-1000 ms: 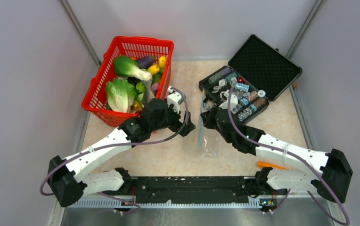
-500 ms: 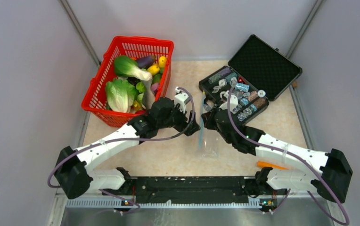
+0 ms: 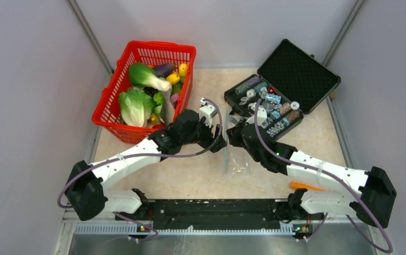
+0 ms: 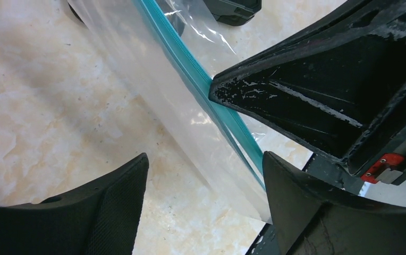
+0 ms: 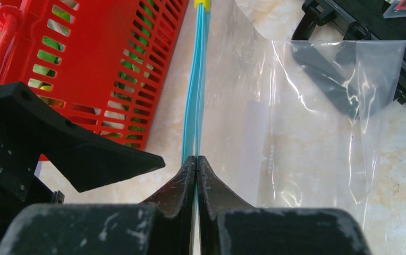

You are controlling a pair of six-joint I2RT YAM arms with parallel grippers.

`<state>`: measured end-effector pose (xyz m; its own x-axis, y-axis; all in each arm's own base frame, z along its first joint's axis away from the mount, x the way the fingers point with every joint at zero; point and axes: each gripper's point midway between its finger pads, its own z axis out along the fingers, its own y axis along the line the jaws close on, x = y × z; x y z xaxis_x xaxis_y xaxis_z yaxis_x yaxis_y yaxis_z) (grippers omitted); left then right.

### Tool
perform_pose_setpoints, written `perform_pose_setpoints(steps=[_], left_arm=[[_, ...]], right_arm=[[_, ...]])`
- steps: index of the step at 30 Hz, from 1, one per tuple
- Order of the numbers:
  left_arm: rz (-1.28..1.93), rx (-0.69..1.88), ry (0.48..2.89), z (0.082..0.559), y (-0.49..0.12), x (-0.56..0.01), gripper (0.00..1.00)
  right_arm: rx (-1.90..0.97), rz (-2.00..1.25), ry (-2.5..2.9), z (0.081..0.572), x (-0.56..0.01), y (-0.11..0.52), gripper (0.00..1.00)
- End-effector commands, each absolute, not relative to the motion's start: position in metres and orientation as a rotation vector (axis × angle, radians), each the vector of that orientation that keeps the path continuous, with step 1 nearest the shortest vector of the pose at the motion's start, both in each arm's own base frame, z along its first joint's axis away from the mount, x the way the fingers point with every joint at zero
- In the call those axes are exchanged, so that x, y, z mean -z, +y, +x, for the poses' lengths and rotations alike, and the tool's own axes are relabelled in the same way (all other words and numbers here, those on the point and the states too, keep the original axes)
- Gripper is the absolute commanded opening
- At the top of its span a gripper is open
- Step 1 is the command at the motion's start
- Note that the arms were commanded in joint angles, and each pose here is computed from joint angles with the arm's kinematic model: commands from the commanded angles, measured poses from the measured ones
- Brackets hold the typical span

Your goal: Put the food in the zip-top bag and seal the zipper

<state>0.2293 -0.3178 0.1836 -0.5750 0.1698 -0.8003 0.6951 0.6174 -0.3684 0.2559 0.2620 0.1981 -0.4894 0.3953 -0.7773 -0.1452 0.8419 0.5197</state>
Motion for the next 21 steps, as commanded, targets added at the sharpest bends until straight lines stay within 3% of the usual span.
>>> perform_pose_setpoints(steps=[1, 7, 17, 21], left_arm=[[0.637, 0.881, 2.025, 0.240, -0.322, -0.206, 0.75], [0.599, 0.789, 2.059, 0.250, -0.313, -0.196, 0.65], [0.620, 0.833, 2.059, 0.252, -0.326, -0.199, 0.70], [0.615, 0.791, 2.113, 0.254, -0.323, -0.185, 0.62]], right_arm=[[-0.685, 0.202, 1.964, 0.259, -0.206, 0.265, 0.00], [-0.686, 0.207, 1.950, 0.258, -0.212, 0.261, 0.00], [-0.687, 0.198, 1.954, 0.257, -0.212, 0.262, 0.00], [-0.689, 0.201, 1.933, 0.259, -0.218, 0.261, 0.00]])
